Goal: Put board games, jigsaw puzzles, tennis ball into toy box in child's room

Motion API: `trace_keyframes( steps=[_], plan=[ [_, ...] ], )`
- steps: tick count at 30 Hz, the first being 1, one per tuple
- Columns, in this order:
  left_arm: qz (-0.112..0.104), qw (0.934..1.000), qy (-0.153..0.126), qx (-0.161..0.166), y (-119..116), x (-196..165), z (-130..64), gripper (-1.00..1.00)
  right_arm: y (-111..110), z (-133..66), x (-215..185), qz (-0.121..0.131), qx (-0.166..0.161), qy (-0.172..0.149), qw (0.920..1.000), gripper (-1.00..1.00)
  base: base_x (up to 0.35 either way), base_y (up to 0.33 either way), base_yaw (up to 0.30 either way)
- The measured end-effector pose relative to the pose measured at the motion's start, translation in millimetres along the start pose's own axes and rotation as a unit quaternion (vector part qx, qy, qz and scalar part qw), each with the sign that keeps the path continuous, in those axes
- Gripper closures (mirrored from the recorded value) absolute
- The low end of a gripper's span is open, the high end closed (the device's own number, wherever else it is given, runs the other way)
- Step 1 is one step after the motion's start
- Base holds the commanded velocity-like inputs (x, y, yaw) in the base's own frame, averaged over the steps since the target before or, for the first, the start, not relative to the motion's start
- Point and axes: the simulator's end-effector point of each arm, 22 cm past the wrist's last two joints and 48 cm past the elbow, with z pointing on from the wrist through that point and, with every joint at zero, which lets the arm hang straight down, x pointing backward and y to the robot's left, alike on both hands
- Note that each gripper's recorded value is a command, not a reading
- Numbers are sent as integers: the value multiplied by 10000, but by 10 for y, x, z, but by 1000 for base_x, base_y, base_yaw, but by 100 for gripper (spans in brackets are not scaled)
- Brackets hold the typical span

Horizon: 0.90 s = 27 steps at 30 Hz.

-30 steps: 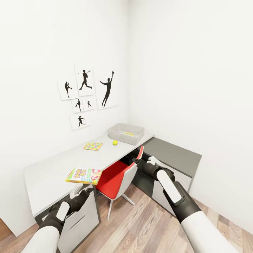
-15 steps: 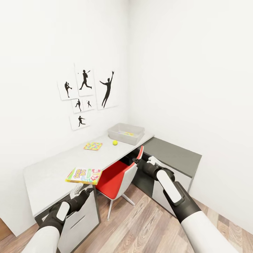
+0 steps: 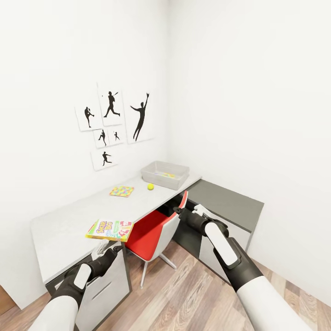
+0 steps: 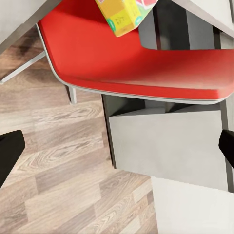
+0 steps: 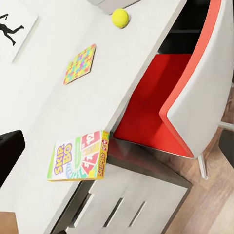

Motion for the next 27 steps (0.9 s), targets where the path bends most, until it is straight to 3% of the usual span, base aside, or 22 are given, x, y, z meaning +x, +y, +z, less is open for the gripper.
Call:
trace_keyframes(
  steps=[14,27],
  plan=[
    [44,9999,-119,-2,-2,-51,-2,-100,1,-2,0,-1,-1,-1,10000,-100,139,0,0],
    [74,9997,-212,-6,2,-90,-1,-100,32,8,53,-76,-17,46,10000,-100,16,0,0]
  ],
)
